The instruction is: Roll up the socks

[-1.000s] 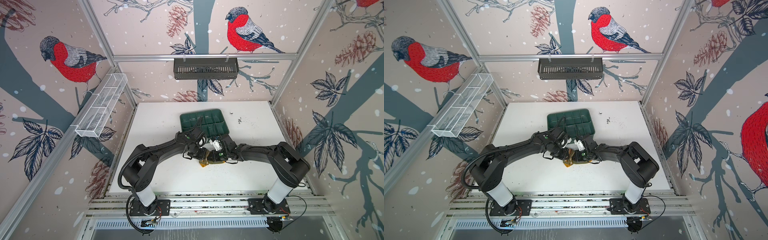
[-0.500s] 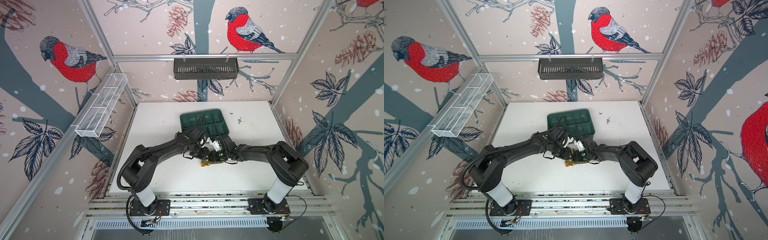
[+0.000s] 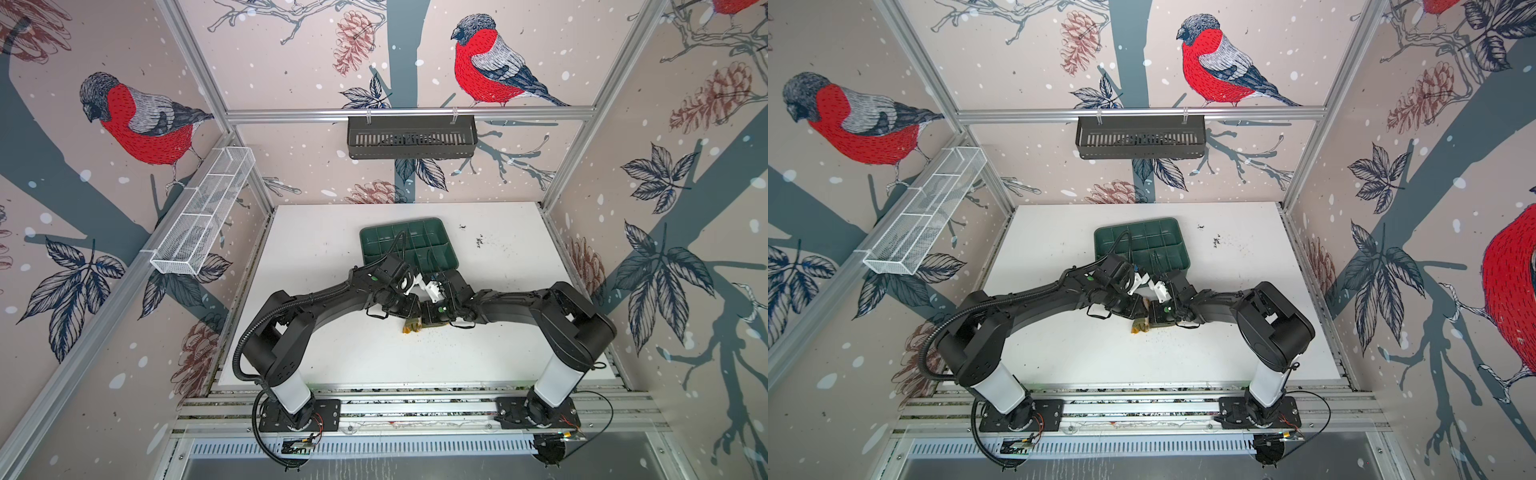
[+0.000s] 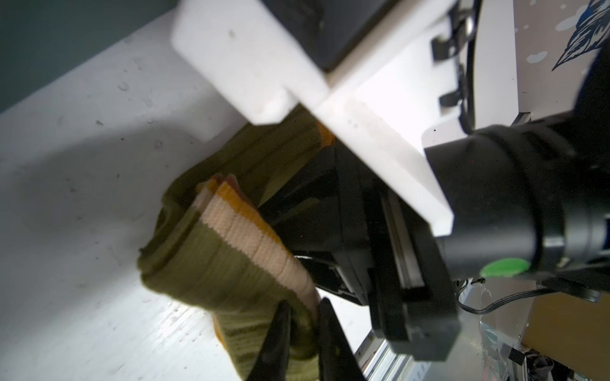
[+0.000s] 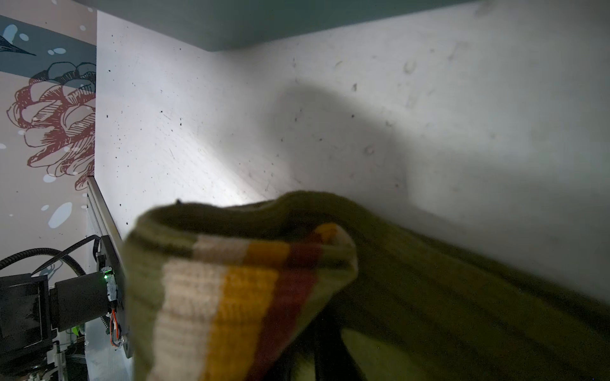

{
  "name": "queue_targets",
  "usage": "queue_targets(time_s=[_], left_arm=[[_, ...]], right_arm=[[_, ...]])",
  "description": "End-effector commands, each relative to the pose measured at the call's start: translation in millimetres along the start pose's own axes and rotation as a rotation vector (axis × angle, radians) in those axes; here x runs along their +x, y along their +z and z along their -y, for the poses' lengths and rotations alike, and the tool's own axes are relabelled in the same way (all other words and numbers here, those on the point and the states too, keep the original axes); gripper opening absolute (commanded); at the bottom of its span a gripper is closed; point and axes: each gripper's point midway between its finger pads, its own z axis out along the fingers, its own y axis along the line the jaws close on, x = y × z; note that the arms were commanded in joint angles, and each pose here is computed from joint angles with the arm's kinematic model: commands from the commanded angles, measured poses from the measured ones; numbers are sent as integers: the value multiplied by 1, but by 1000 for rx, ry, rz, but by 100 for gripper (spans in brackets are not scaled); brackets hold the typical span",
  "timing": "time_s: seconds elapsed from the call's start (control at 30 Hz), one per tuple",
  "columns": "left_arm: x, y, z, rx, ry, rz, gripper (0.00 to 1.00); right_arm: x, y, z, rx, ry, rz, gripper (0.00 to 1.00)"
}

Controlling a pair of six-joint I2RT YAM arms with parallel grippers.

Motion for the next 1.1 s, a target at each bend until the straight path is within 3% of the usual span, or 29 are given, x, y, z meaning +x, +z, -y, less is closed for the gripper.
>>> queue_targets(time_s=[0.0, 0.17, 0.37, 0.67, 0.87, 1.07], left_arm=[[-4, 5, 7, 52, 5, 16, 15], [-3, 13, 3, 57, -2, 8, 13], [2, 21, -8, 25, -15, -9, 11], [3, 30, -14, 16, -21, -20, 9], [1, 25, -14, 5, -19, -11, 9], [-1, 28, -14, 15, -17, -13, 8]], right_arm=[[5, -1, 6, 24, 18, -11, 17], [4, -4, 8, 30, 25, -7, 20], [3, -13, 8, 40, 29, 2, 33], [1, -18, 9, 42, 35, 7, 35], [3, -26, 13, 72, 32, 3, 45], [-3, -34, 11, 76, 24, 23, 45]])
